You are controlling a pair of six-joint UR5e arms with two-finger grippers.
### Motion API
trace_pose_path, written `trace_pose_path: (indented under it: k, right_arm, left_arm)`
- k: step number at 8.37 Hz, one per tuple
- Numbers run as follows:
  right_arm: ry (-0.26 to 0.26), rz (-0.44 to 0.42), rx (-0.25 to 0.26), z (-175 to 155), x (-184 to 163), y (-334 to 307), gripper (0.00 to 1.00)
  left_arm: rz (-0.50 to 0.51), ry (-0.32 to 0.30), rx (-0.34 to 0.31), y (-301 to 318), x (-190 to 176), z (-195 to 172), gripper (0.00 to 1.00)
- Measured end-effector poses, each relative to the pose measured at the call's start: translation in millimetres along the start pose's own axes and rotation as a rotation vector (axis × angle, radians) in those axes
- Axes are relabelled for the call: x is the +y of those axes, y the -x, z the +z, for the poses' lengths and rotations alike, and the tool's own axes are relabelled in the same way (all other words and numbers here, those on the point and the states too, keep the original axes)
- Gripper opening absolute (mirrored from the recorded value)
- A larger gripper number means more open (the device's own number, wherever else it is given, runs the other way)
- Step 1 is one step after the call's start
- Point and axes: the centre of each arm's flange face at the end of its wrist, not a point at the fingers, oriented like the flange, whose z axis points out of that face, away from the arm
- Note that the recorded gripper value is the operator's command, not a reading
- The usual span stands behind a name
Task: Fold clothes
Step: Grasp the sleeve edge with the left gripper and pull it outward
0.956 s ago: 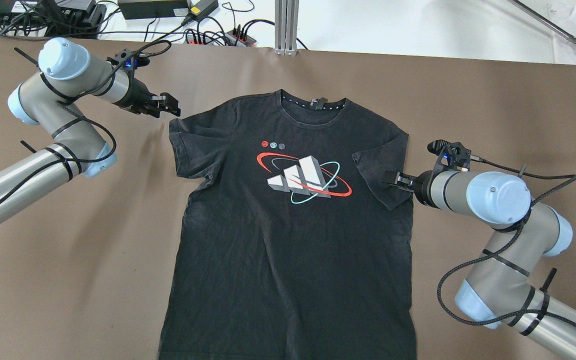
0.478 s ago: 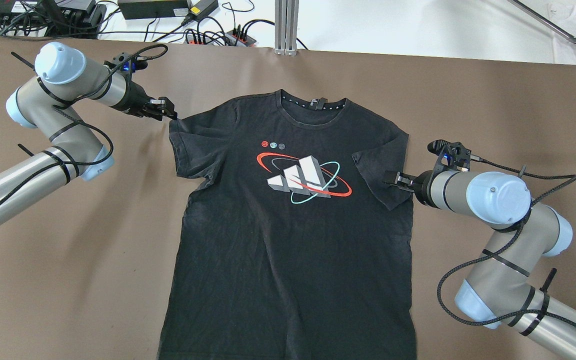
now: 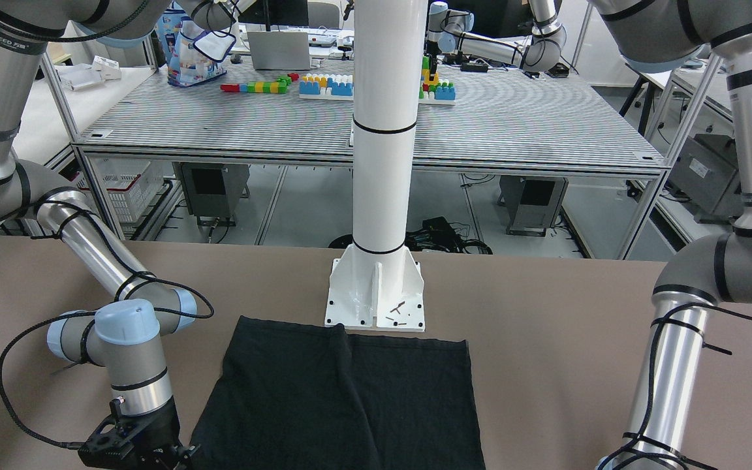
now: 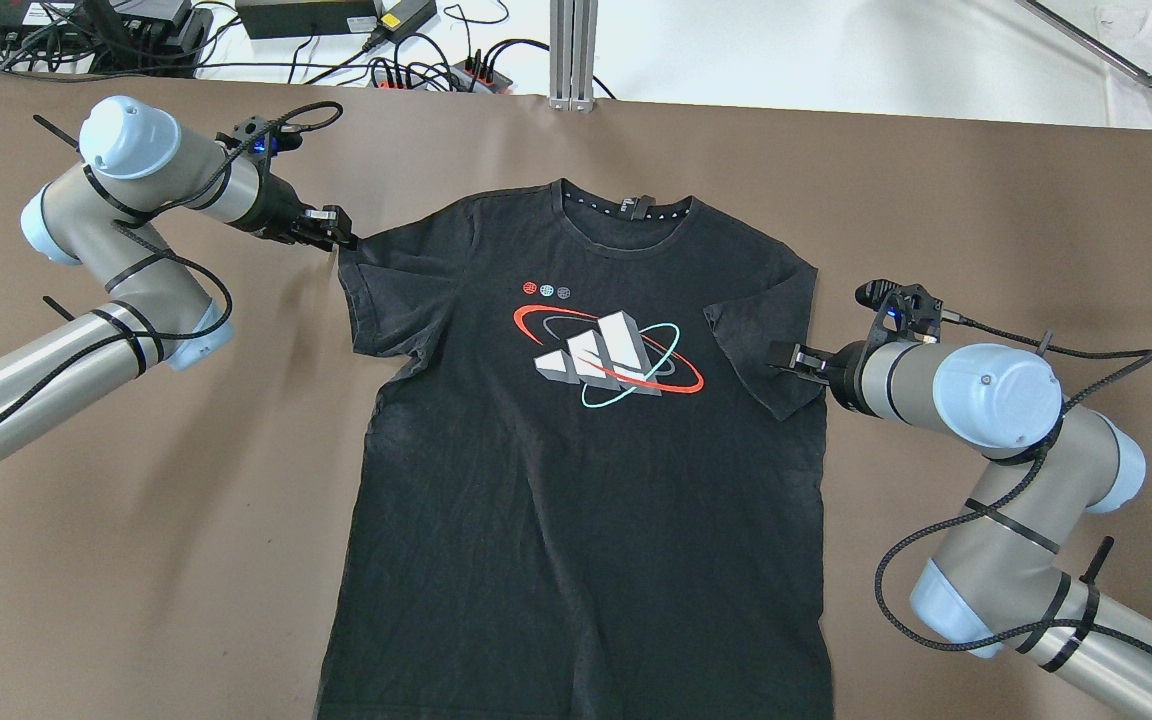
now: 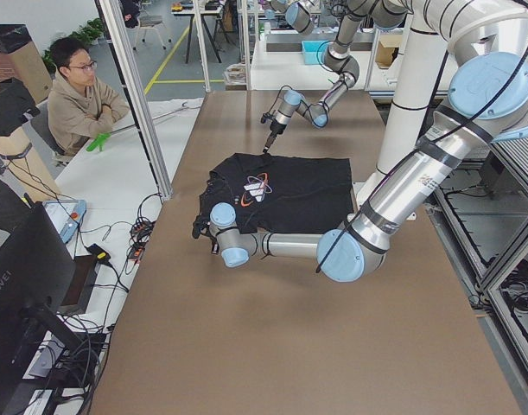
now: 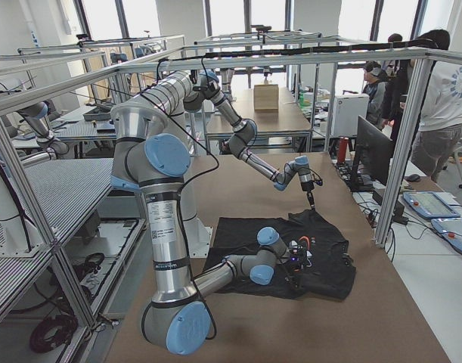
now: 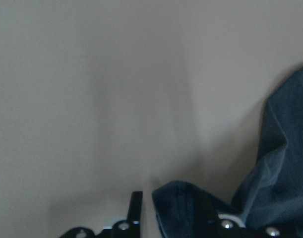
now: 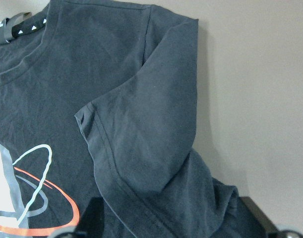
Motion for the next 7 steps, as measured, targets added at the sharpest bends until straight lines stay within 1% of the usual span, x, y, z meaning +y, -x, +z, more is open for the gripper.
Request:
trace_pose_path:
  k: [1, 2, 4, 5, 6, 7]
  right_arm:
    - [0.0, 0.0, 0.0, 0.1, 0.0, -0.2, 0.94]
    - [0.0, 0.0, 0.001, 0.1, 0.1, -0.4, 0.94]
    - [0.002, 0.001, 0.001, 0.4, 1.2, -0.1, 0.94]
    - [0.002, 0.002, 0.0, 0.4, 1.6, 0.0, 0.94]
    - [0.004, 0.003, 0.0, 0.7, 2.6, 0.0, 0.94]
    - [0.005, 0.003, 0.0, 1.2, 3.1, 0.0, 0.94]
  left_arm:
    - [0.001, 0.002, 0.0, -0.5, 1.3, 1.3, 0.22]
    - [0.0, 0.004, 0.0, -0.6, 2.2, 2.3, 0.2]
    - [-0.001, 0.006, -0.002, 0.6, 3.4, 3.6, 0.14]
    - [-0.002, 0.008, -0.003, 0.8, 4.0, 4.5, 0.13]
    - [-0.003, 0.009, -0.004, 0.8, 4.1, 4.8, 0.19]
    - [-0.003, 0.009, -0.004, 0.8, 4.1, 5.0, 0.52]
